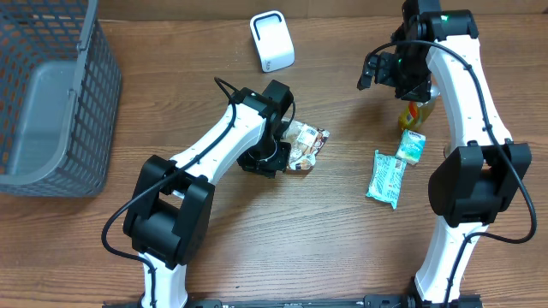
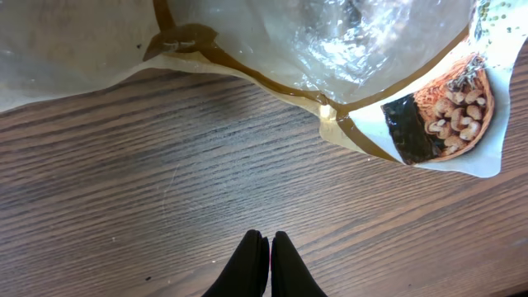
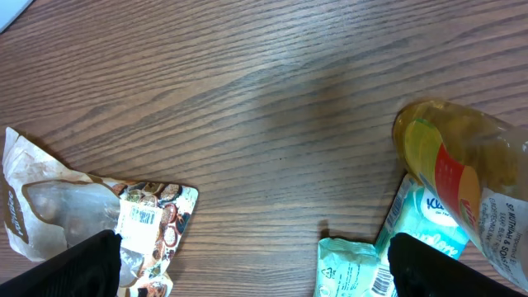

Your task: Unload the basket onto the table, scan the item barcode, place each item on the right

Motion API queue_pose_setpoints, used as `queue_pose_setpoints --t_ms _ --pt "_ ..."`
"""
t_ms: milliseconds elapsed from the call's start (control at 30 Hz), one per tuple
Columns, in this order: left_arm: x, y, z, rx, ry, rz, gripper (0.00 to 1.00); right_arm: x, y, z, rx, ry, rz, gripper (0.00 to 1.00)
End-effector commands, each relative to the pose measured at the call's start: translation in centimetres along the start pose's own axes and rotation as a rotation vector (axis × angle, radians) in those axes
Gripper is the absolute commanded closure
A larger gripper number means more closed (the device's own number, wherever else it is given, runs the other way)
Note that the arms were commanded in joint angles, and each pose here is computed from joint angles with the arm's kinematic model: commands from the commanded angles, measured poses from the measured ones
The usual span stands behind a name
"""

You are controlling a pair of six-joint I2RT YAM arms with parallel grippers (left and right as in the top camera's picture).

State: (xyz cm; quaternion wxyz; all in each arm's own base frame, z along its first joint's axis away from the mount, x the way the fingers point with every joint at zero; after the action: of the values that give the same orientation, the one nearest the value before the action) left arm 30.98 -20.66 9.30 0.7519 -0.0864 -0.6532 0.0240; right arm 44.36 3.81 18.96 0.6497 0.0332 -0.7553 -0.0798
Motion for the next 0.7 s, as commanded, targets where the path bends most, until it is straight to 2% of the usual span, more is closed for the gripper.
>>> queue_pose_setpoints --t_ms 0,167,433,533,667 --pt "0.1 -0.5 -0.2 -0.018 -0.001 0.018 0.93 1.4 0.3 -0.5 0.011 -0.045 -0.011 0.0" --pt "0.1 -0.5 -0.3 -0.019 -0.004 0.019 0.89 1.4 0.3 -0.5 0.011 -0.045 -0.011 0.0" --pt "0.0 -0.1 0.6 0.009 0.033 -0.018 0.91 1.4 0.3 -0.5 0.011 -0.045 -0.011 0.0" --pt "-0.2 0.5 0.3 0.01 0.011 -0.06 0.96 1.4 0.3 -0.5 0.011 -0.045 -0.011 0.0" --pt "-0.1 1.0 -1.3 0.073 -0.075 -0.073 0.96 1.4 0.3 -0.5 0.011 -0.045 -0.011 0.0"
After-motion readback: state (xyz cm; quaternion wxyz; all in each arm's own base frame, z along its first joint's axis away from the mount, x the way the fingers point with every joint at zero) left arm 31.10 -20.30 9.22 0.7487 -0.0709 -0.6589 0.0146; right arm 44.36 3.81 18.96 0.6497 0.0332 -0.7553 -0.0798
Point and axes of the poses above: each gripper's point midway between its finger pads, its own x axis back along the fingers, its own y axis along the line the jaws close on, z = x × y, the point moved 5 cm from there along x, back along the fingers, and after that the axes turned 8 degrees about x, right-handed, at the moved point
